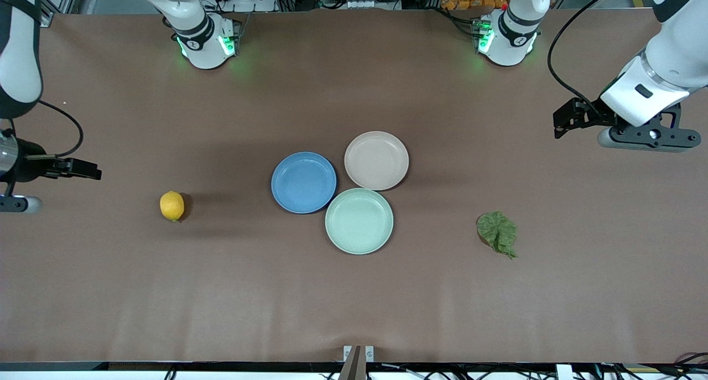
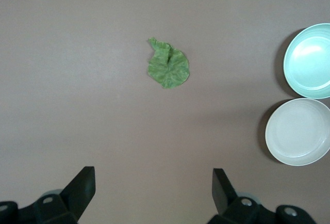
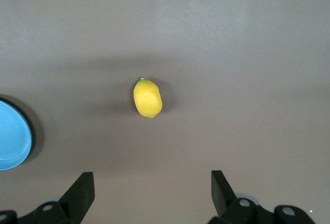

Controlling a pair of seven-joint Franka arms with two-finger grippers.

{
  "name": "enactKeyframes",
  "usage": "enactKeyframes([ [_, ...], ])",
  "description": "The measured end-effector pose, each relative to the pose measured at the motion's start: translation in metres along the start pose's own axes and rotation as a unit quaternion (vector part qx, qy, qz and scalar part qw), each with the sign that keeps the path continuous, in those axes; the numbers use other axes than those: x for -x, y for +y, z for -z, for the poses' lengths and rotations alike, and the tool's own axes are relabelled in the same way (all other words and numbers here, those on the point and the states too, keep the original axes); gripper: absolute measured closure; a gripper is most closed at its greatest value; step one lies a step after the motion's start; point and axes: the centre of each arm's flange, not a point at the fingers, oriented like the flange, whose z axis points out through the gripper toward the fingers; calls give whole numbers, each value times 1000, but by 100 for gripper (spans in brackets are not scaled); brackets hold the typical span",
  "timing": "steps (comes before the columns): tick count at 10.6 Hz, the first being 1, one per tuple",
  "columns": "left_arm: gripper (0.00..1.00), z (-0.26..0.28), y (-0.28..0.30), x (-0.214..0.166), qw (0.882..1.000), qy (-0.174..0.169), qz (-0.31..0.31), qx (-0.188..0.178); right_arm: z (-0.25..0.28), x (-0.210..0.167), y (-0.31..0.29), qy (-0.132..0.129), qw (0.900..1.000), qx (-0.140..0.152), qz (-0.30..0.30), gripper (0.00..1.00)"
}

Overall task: Place lemon and lettuce in plates
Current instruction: 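Move the right gripper toward the lemon while the left gripper approaches the lettuce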

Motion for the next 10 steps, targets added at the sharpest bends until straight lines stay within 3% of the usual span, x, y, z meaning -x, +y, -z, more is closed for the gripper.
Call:
enactKeyframes([
  [10, 0, -8, 0, 0, 1000, -2, 0, 0, -77, -8, -3, 2, 1000, 0, 3, 0],
])
